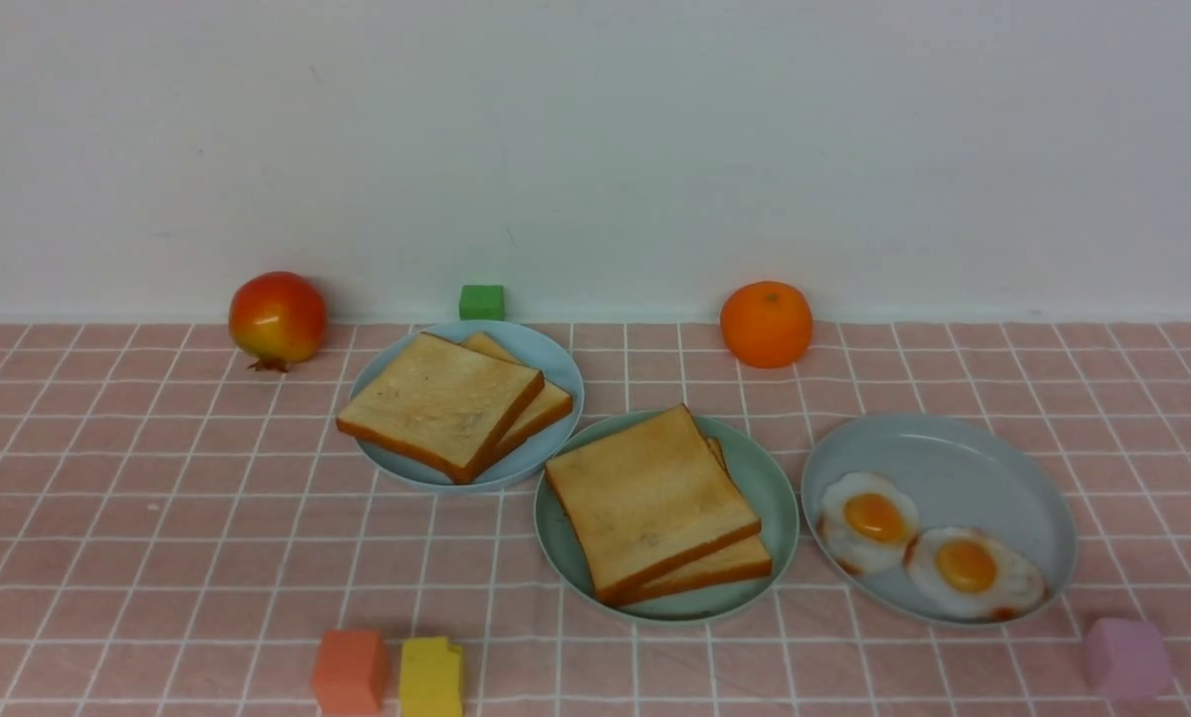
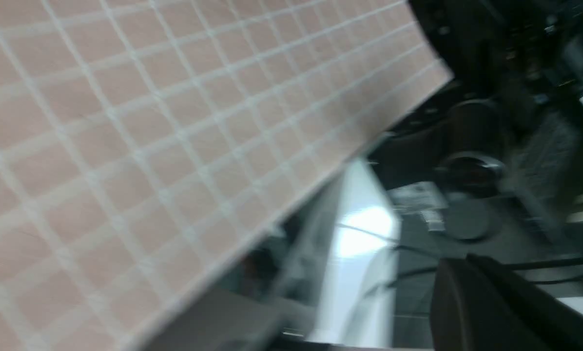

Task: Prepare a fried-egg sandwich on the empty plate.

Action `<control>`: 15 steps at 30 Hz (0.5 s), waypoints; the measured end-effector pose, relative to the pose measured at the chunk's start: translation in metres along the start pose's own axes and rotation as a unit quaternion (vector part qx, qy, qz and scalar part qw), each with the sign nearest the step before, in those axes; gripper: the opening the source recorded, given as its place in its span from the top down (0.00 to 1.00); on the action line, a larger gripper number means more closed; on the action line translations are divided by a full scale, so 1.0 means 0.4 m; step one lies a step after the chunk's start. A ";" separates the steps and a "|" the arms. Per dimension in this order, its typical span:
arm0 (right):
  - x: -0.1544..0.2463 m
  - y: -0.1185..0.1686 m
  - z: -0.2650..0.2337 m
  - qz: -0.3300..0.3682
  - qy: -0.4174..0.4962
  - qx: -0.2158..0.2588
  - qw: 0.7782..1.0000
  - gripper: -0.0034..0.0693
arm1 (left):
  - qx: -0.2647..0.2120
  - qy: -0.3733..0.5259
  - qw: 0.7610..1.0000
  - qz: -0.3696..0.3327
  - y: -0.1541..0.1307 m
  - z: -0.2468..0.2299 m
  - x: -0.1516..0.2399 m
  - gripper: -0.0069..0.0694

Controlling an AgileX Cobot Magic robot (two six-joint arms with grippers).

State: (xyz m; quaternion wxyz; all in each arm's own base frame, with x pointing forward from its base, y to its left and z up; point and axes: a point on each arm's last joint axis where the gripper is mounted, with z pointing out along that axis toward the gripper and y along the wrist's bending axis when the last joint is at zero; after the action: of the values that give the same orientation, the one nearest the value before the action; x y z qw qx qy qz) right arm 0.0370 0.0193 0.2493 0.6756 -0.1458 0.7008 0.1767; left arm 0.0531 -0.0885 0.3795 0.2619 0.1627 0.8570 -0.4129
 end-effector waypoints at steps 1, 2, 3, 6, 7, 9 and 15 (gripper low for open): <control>0.000 0.000 0.000 0.000 0.000 0.000 1.000 0.93 | -0.021 -0.007 0.999 0.029 0.009 0.000 -0.003 0.89; 0.000 0.000 0.000 0.000 0.000 0.000 1.000 0.93 | -0.037 -0.015 0.998 0.049 0.017 0.000 -0.008 0.89; 0.000 0.000 0.000 0.000 0.000 0.000 1.000 0.93 | -0.057 -0.032 0.996 0.069 0.028 0.002 -0.015 0.89; 0.000 0.000 0.000 0.000 -0.001 0.000 1.000 0.93 | -0.101 -0.115 0.983 0.100 0.065 0.014 -0.038 0.89; 0.000 0.000 0.000 0.000 -0.001 0.000 1.000 0.93 | -0.106 -0.122 0.981 0.104 0.068 0.014 -0.039 0.89; 0.000 0.000 0.000 0.000 0.000 0.000 1.000 0.93 | -0.125 -0.193 0.968 0.105 0.096 0.015 -0.040 0.89; 0.000 0.000 0.000 0.000 0.000 0.000 1.000 0.93 | -0.184 -0.348 0.916 0.076 0.173 -0.034 0.021 0.89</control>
State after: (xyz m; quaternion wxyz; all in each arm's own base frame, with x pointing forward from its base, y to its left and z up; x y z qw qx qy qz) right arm 0.0370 0.0193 0.2493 0.6757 -0.1458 0.7007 0.1767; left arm 0.0763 -0.0353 0.3384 0.5993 0.0227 0.7576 -0.2576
